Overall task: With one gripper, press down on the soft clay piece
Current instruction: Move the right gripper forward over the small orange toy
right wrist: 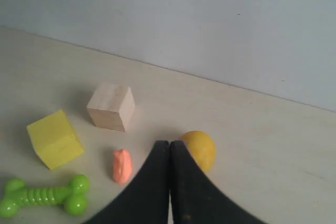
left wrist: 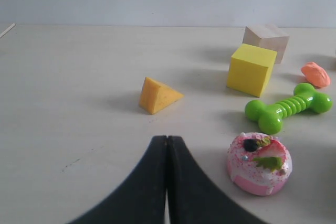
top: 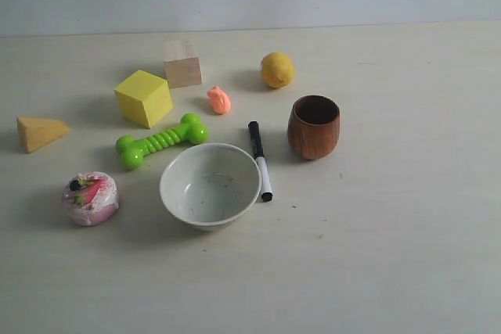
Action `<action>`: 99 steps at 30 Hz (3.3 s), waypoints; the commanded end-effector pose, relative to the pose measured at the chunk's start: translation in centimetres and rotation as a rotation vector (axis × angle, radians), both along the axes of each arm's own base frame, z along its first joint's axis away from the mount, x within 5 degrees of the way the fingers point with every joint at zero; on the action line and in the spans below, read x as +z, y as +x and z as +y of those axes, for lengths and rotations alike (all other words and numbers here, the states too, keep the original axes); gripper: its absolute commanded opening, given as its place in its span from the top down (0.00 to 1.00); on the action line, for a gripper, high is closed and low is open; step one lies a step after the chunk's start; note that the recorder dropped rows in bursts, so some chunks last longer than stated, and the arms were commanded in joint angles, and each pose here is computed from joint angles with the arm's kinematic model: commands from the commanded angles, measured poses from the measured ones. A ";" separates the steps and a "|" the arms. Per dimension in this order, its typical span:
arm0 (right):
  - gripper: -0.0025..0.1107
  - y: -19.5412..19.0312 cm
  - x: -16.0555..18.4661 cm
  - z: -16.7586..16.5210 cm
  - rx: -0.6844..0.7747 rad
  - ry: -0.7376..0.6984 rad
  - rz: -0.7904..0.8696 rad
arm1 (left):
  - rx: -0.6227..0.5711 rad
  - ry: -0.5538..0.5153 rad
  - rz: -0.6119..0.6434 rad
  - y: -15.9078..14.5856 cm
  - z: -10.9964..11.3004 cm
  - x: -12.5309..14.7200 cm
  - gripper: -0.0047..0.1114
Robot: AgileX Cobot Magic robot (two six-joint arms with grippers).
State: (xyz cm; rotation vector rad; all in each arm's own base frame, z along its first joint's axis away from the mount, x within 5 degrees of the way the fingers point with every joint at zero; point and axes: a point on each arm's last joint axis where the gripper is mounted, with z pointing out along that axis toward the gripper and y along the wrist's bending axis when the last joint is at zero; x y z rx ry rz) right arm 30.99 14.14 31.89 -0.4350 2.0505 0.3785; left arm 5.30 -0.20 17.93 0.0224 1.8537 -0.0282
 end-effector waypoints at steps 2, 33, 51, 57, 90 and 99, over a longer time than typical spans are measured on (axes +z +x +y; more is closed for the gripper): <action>0.98 1.7 -0.8 3.2 0.101 -0.047 0.069 | -0.005 -0.004 -0.015 0.0 0.0 0.2 0.96; 0.98 10.9 -7.8 11.6 0.023 -0.157 0.261 | -0.005 -0.004 -0.015 0.0 0.0 0.2 0.96; 0.98 11.3 -7.2 12.0 0.013 -0.081 0.204 | -0.005 -0.004 -0.015 0.0 0.0 0.2 0.96; 0.98 11.1 -7.3 12.4 -0.006 0.016 0.262 | -0.005 -0.004 -0.015 0.0 0.0 0.2 0.96; 0.98 12.5 -15.1 13.3 0.085 -0.198 0.375 | -0.005 -0.004 -0.015 0.0 0.0 0.2 0.96; 0.98 13.6 -17.3 13.9 0.092 -0.228 0.427 | -0.005 -0.004 -0.015 0.0 0.0 0.2 0.96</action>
